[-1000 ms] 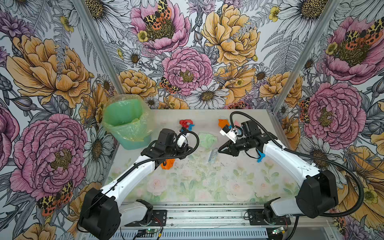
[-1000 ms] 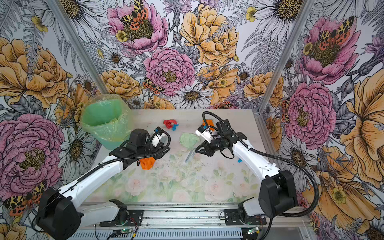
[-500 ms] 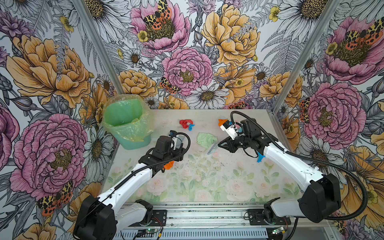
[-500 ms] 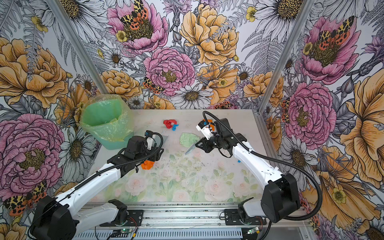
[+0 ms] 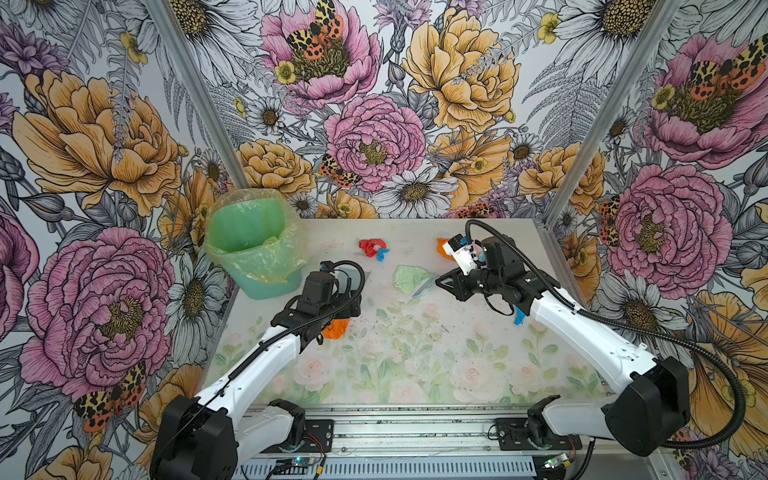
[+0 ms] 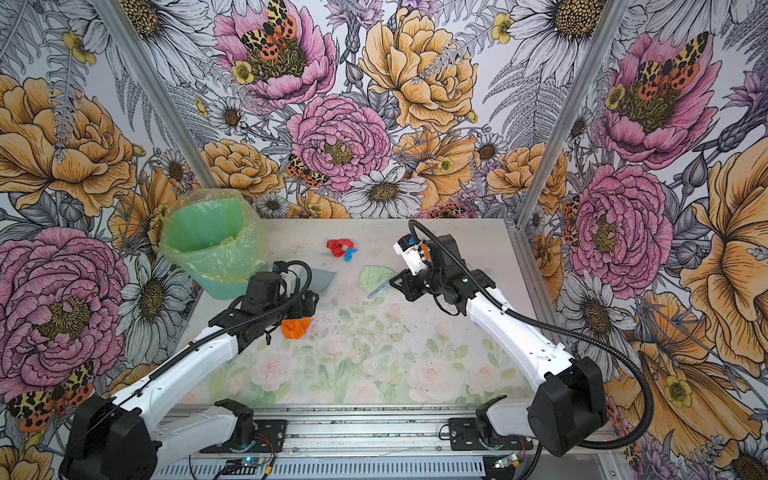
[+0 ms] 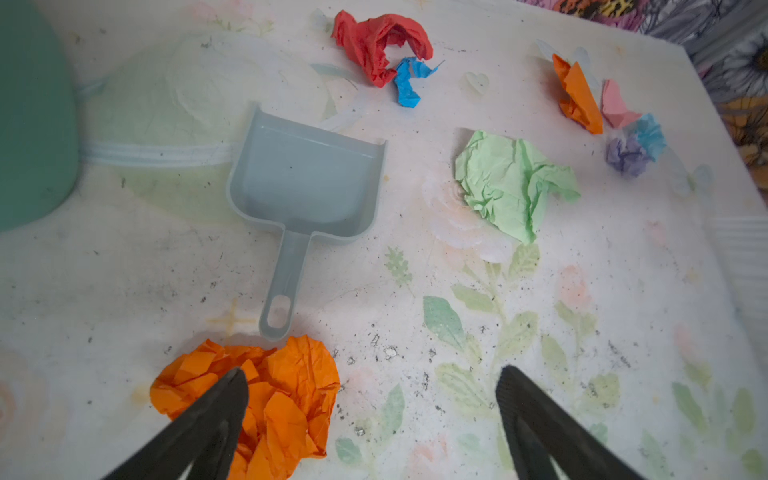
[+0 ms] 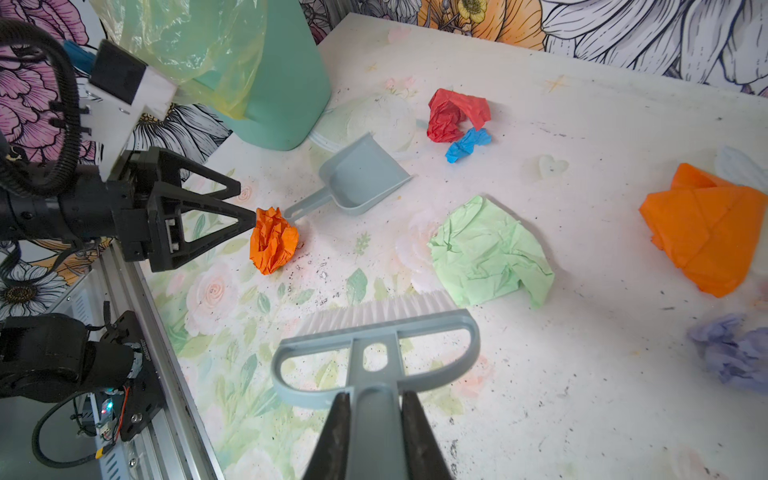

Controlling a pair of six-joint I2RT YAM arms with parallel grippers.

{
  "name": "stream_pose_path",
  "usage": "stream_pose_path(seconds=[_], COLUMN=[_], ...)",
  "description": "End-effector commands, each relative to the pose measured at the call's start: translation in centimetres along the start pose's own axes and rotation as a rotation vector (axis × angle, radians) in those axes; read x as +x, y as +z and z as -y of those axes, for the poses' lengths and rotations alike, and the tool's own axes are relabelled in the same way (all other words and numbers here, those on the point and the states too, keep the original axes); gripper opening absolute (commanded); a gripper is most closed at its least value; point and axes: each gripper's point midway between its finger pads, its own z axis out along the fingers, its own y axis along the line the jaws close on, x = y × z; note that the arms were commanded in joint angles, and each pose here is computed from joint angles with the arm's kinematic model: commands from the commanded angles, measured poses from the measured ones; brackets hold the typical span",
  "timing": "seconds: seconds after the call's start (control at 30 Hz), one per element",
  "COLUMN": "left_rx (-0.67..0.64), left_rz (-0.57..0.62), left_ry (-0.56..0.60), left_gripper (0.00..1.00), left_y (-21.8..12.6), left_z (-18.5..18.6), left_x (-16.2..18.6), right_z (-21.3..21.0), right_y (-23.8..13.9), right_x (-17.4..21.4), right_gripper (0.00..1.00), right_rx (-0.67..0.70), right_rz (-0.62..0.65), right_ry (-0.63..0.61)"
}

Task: Sweep away the paper scraps from the table
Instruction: 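Move the left gripper down toward the blue-grey dustpan handle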

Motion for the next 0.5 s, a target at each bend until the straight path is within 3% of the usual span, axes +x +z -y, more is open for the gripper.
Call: stream_pose_path(seconds=[0.0,0.47], left_rx=[0.013,-0.02], left_rz=[-0.03,-0.14], left_ry=[-0.034,-0.021], left_gripper=[0.99,0.99], left_y=[0.7,4.7], left_z=[-0.6,-2.2], left_x=[0.3,1.0], right_z=[0.0,-0.2], right_y=[-0.2,0.4], right_x=[-1.3,-1.2], right_gripper=[0.0,0.0], right_rx=[0.03,0.03], right_rz=[0.045,0.053], right_ry=[0.012,0.04])
